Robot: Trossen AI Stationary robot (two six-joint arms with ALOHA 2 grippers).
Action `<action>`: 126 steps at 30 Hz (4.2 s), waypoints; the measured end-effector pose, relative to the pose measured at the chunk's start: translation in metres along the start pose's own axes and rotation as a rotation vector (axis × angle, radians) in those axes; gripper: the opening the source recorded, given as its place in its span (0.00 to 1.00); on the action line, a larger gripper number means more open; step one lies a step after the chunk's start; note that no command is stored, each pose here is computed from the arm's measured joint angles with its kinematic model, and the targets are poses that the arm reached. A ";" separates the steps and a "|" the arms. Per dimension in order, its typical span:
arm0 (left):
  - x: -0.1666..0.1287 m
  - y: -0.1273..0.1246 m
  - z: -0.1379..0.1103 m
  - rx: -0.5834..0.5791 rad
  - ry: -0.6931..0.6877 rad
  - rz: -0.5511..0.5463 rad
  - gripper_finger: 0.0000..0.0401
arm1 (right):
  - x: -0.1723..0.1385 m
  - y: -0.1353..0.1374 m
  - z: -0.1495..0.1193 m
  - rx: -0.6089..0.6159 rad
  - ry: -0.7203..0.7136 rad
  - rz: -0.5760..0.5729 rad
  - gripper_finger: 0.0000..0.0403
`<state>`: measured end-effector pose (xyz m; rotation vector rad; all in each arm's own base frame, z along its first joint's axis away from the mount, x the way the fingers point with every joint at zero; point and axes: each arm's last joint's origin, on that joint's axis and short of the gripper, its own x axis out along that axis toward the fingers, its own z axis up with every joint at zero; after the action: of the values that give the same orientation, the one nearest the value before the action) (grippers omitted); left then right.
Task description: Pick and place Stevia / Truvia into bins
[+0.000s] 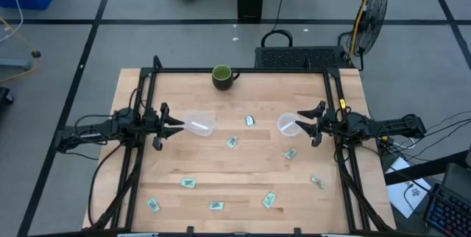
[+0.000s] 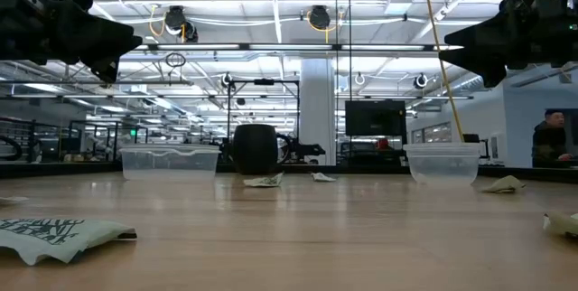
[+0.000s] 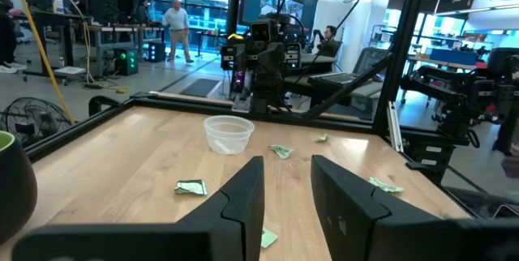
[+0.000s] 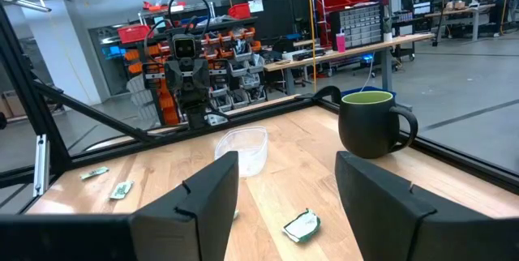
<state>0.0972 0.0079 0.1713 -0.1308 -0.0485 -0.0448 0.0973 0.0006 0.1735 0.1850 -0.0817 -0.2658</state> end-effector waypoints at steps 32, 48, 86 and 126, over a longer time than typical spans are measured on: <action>0.000 0.000 0.000 0.000 0.000 0.000 0.27 | 0.000 0.000 0.000 0.000 0.000 0.000 0.49; 0.000 0.000 0.000 0.050 0.000 0.001 0.27 | 0.000 0.000 0.000 0.000 0.000 0.000 0.49; -0.001 0.006 0.004 -0.066 -0.076 0.222 0.27 | 0.000 0.000 0.000 0.000 0.000 0.000 0.49; -0.001 0.009 -0.002 -0.203 -0.038 0.298 0.27 | 0.000 0.000 0.000 0.000 0.000 0.000 0.49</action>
<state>0.0966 0.0165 0.1686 -0.3408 -0.0620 0.2515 0.0973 0.0006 0.1734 0.1851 -0.0816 -0.2658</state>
